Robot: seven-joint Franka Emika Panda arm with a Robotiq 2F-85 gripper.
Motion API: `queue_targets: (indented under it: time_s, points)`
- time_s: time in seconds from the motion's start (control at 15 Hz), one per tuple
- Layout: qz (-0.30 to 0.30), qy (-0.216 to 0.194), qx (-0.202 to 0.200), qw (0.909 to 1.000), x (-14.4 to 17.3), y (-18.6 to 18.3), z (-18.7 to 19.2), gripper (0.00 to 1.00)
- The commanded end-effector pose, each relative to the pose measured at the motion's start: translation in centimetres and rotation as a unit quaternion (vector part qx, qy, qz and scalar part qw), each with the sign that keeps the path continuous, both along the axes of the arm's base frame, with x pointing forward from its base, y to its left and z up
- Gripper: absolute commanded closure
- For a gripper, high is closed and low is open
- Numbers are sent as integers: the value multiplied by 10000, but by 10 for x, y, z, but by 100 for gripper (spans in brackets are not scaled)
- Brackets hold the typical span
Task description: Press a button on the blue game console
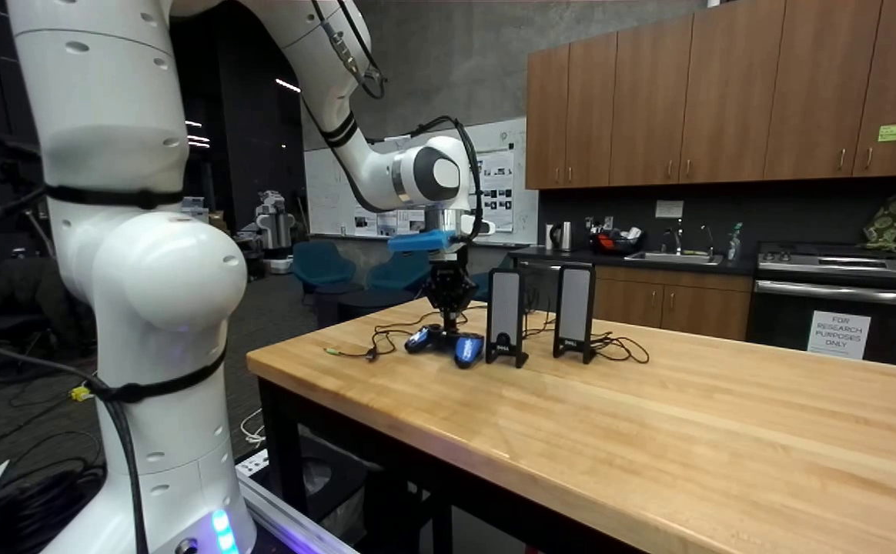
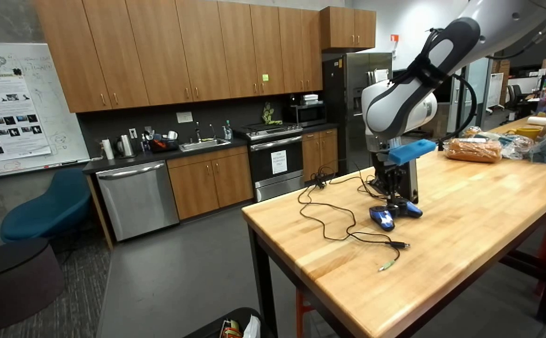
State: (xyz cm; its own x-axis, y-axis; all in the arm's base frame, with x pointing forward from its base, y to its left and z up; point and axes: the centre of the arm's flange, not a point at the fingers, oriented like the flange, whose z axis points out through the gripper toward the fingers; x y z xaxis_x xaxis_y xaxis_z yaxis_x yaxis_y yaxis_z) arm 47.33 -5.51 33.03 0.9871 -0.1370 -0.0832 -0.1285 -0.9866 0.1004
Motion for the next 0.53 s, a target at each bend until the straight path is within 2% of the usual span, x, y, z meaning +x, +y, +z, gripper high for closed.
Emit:
queue_targets:
  time_s: [0.0, 0.47]
  points:
    - [-26, -169, -23, 9999, 4, -6, 15, 100]
    - [-6, -456, -3, 9990, 11, -9, 52, 100]
